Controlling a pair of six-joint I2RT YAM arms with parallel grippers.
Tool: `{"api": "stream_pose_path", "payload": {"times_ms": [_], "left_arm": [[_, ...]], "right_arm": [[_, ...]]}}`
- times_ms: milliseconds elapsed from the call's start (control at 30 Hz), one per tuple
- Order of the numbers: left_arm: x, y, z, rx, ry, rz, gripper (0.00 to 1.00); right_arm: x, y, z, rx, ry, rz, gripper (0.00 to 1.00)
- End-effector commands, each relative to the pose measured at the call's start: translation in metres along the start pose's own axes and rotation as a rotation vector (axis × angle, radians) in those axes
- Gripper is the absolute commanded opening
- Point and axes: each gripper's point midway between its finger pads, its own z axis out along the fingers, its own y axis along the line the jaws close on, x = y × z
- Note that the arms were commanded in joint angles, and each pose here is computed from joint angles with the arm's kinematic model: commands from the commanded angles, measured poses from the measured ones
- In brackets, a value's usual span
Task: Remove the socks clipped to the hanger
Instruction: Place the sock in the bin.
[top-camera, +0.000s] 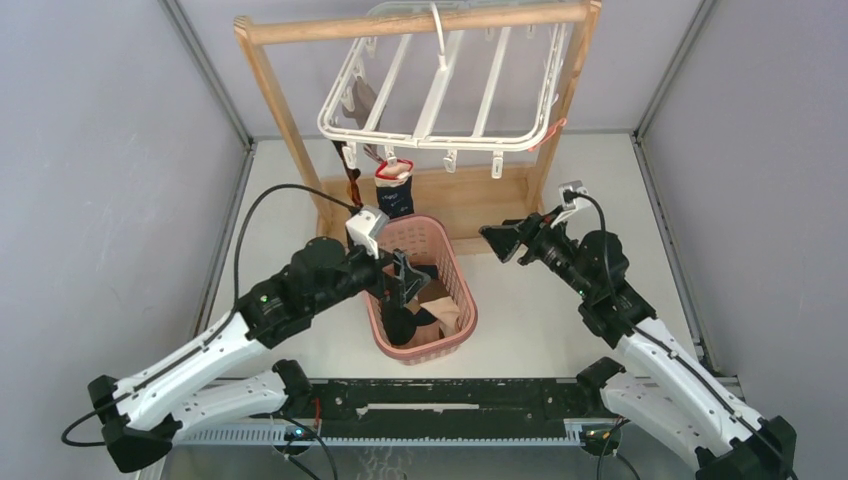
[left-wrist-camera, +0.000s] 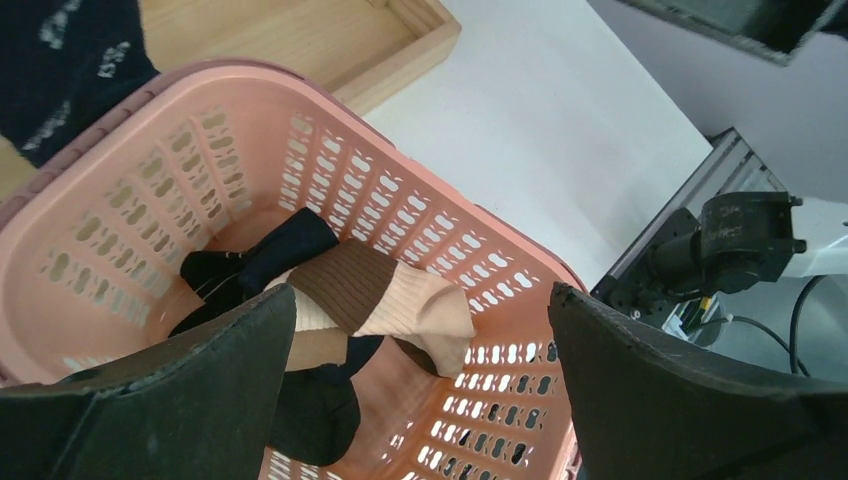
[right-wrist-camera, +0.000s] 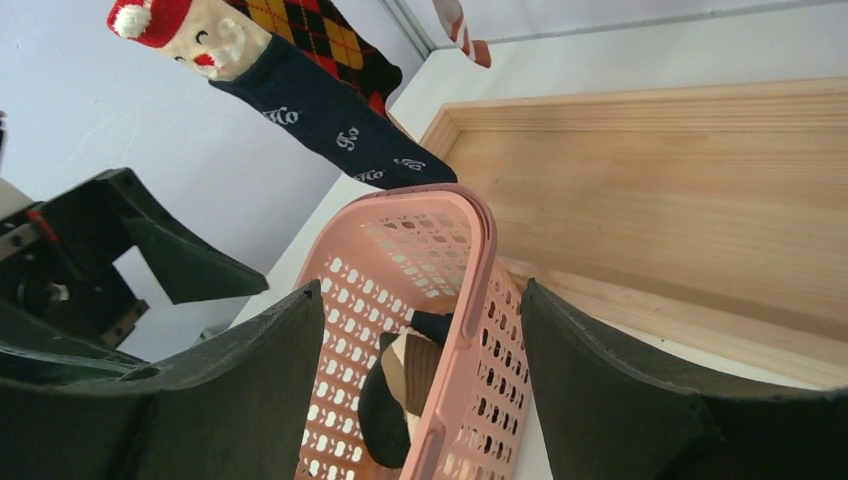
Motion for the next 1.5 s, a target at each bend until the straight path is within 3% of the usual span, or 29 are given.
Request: {"api": "stream_pose_path", "payload": {"times_ms": [0,267,600,900,1467], "left_arm": [[-0.010,0.009,-0.015,-0.038,-0.074,-0.020,1.00],[-0.023,0.026,-0.044,-0.118,-0.178,-0.045,1.00],[-0.020,0.047,-0.056,-0.224,-0.212,-0.098,1.00],[-0.018,0.046,-0.065,-0.212,-0.215,-0.106,1.00],[-0.010,0.045,-0.070,-0.195,-0.204,-0.111,1.00]], "right_arm": [[-0.015,0.018,0.011,-0.089,-0.059,-0.054,0.79],[-0.017,0.036,0.039,-0.173,-0.081,-0.125,0.77],[-0.017,0.052,0.080,-0.213,-0.100,-0.258,0.80],[-0.007,0.057,0.124,-0.267,-0.103,-0.416,0.82],[0.020,0.070,0.178,-0.415,-0.045,-0.441,0.84]]}}
